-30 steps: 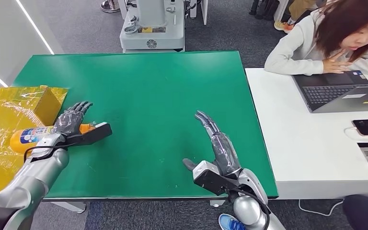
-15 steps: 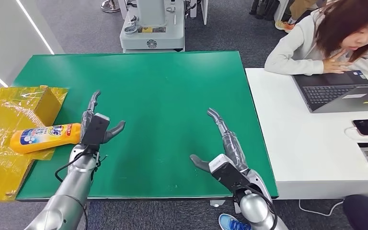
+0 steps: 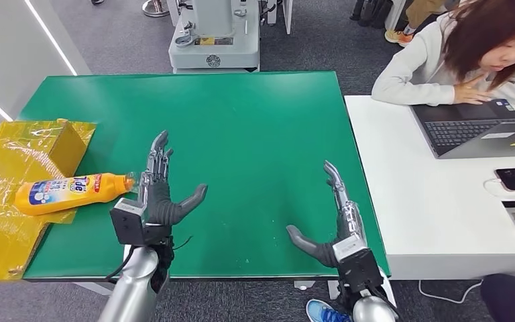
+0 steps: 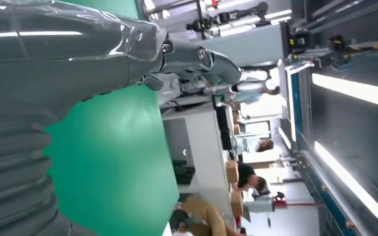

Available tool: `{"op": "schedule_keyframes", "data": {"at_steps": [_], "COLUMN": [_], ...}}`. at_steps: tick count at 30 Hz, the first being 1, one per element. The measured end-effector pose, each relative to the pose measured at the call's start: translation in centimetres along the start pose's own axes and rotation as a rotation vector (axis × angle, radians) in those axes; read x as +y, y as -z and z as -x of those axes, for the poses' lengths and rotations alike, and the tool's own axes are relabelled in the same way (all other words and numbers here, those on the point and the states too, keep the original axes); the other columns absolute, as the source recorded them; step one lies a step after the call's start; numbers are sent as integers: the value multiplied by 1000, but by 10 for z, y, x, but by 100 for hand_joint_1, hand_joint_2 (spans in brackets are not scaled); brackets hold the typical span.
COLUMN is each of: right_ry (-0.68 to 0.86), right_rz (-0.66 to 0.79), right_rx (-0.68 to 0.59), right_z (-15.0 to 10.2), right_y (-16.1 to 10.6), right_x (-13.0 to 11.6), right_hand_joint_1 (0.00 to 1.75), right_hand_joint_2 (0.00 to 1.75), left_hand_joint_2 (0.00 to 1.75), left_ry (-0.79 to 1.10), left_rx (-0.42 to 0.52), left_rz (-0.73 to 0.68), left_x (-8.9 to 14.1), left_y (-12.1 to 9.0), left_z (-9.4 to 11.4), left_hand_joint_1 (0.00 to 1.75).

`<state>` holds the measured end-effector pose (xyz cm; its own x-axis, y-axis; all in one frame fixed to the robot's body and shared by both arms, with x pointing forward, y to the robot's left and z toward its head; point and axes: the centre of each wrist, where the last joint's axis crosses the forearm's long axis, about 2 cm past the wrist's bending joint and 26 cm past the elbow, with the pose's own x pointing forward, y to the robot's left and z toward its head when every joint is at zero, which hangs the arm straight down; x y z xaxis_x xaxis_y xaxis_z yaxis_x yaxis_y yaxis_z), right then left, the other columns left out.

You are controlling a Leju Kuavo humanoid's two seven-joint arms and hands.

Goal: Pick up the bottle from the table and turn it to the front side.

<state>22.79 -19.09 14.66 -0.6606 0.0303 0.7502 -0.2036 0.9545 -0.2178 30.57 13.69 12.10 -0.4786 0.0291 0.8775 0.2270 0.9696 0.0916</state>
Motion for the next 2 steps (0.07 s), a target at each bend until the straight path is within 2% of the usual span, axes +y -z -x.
{"op": "schedule_keyframes", "data": {"at_steps": [2], "right_ry": [27], "right_rz": [10], "right_rx": [3], "right_z": [-2], "right_y": [-2], "right_x": [1], "right_hand_joint_1": [0], "right_hand_joint_2": [175], "left_hand_joint_2": [175], "left_ry": [-24], "left_rx": [-11], "left_rz": [14], "left_x": [-6], "left_y": [-4], "left_z": [-5], "left_hand_joint_1": [0]}}
